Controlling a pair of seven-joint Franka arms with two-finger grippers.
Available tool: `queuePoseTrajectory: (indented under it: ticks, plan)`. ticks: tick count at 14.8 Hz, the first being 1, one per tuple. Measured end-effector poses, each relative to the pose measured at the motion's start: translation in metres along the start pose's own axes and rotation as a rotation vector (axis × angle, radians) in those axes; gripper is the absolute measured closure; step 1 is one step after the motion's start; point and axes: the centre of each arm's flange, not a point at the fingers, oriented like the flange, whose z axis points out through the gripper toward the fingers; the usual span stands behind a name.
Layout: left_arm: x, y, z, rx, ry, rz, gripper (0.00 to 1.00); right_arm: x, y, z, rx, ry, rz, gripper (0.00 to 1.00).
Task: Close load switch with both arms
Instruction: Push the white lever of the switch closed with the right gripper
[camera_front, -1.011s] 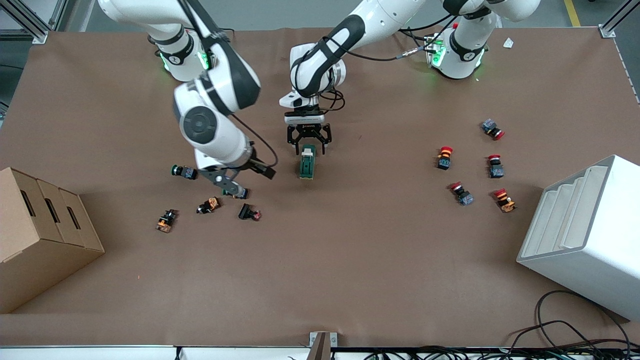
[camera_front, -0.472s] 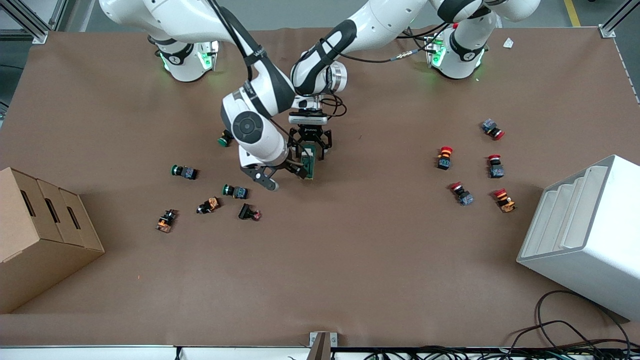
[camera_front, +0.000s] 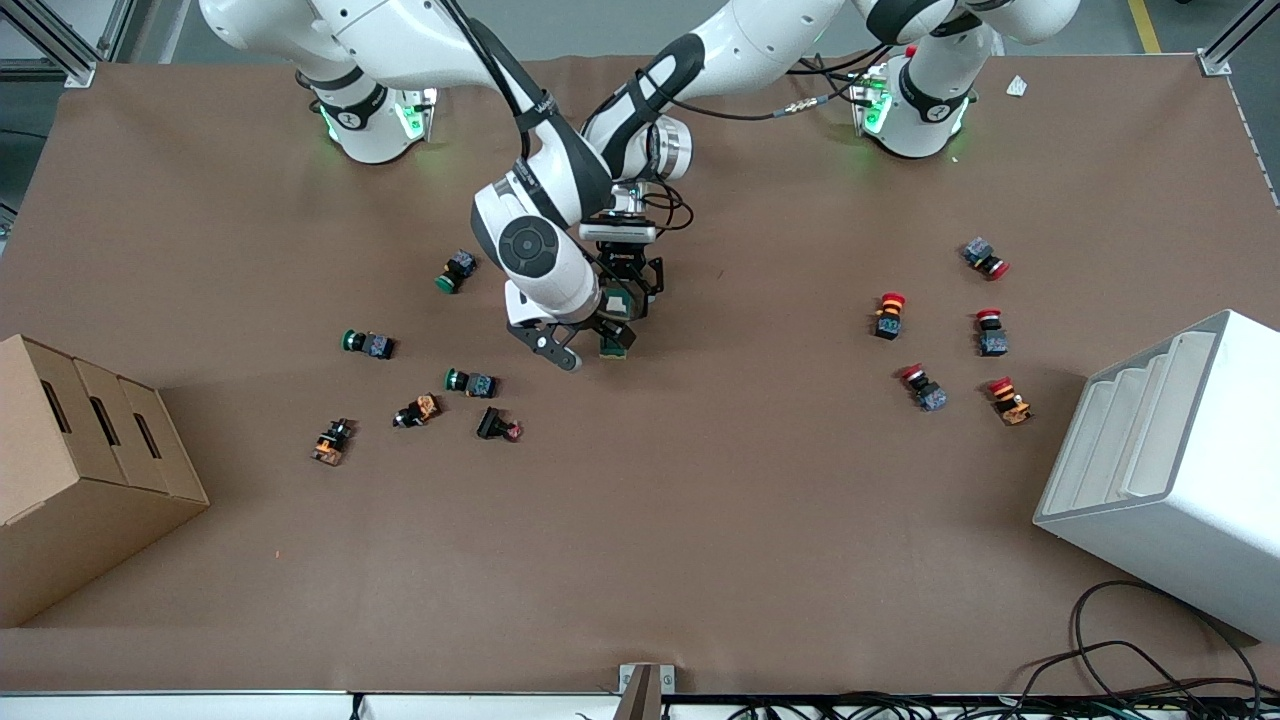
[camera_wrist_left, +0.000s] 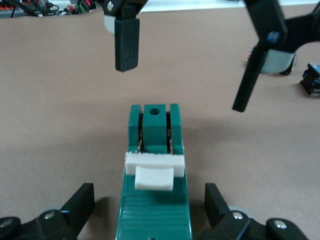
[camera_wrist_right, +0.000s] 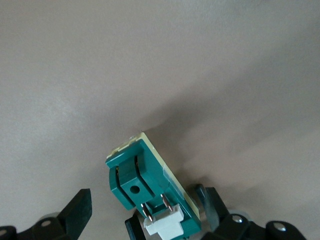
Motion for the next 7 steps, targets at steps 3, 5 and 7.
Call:
queuePoseTrajectory:
  ticks: [3, 5, 7]
  plan:
    - [-0.007, -0.004, -0.001, -0.019, 0.039, 0.008, 0.02, -0.021, -0.004, 0.009, 0.006, -0.022, 0.004, 0.00]
    - [-0.011, -0.005, -0.001, -0.027, 0.059, 0.017, 0.02, -0.032, -0.005, 0.017, 0.004, -0.022, 0.015, 0.00]
    - [-0.015, -0.007, 0.001, -0.036, 0.089, 0.031, 0.02, -0.038, -0.005, 0.028, 0.000, -0.019, 0.022, 0.00]
